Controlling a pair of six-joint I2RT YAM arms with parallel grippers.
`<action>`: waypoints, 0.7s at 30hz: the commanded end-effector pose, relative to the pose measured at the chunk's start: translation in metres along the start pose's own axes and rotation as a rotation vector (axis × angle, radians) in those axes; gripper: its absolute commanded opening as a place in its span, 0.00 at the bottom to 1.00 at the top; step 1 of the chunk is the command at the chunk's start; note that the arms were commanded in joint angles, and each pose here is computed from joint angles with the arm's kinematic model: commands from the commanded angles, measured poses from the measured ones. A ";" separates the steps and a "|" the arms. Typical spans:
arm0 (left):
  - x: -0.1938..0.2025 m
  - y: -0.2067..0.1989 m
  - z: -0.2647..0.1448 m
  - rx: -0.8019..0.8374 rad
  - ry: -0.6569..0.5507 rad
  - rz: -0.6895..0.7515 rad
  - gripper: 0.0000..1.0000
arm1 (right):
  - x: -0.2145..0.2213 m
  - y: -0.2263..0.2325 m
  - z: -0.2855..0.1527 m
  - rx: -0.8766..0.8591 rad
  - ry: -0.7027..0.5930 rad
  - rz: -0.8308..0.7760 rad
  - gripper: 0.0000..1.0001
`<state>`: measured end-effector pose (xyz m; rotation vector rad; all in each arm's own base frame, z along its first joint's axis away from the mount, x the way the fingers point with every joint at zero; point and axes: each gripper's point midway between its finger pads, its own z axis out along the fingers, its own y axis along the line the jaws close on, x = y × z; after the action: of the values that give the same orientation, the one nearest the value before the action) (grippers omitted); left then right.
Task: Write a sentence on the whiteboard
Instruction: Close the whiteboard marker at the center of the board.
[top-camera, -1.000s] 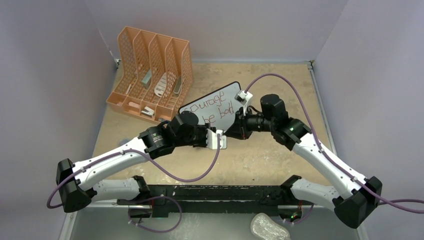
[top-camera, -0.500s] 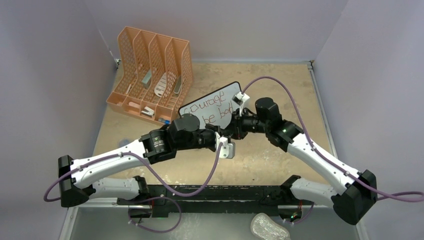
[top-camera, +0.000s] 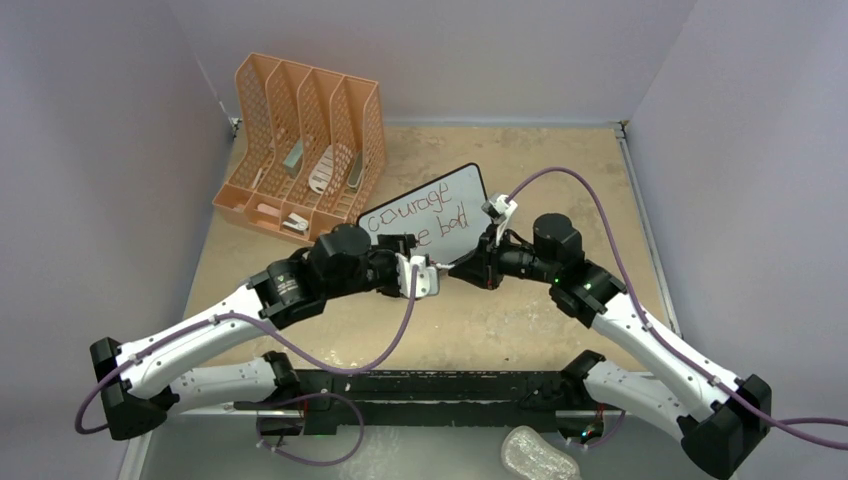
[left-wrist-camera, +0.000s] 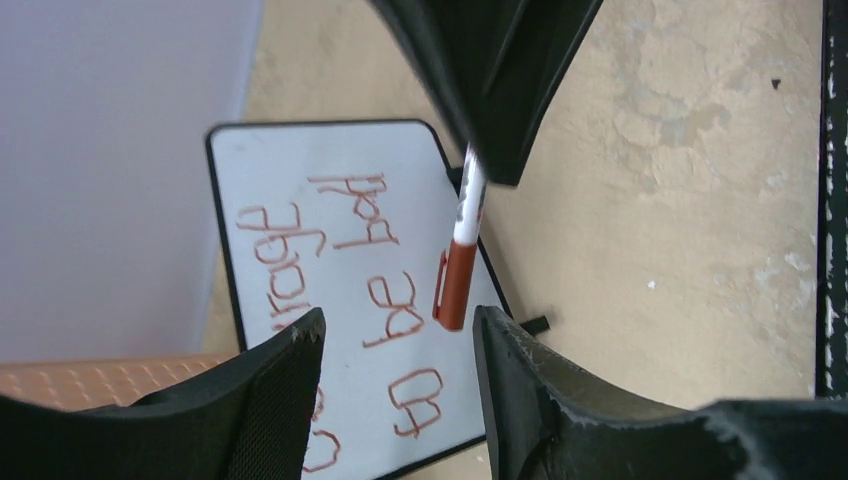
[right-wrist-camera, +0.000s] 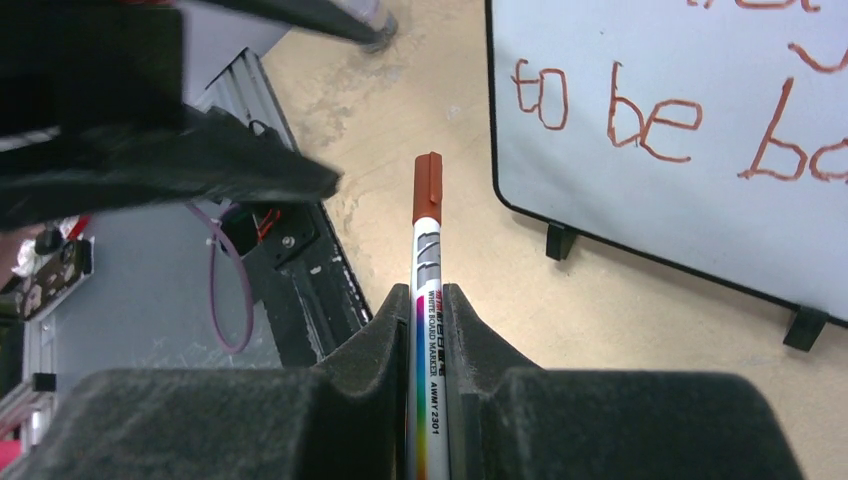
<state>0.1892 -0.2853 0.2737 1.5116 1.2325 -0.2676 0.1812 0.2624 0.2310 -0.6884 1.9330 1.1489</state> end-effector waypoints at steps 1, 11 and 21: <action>0.005 -0.005 -0.008 0.125 -0.004 -0.149 0.55 | -0.011 0.020 -0.006 -0.117 -0.059 -0.152 0.00; -0.012 -0.023 -0.006 0.405 -0.076 -0.318 0.52 | 0.003 0.028 -0.009 -0.215 -0.049 -0.309 0.00; -0.010 -0.038 0.003 0.568 -0.077 -0.426 0.48 | -0.007 0.035 -0.012 -0.235 -0.091 -0.359 0.00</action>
<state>0.1692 -0.2928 0.2411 1.6615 1.5247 -0.8901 0.1568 0.2647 0.2375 -1.0039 1.6607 1.1621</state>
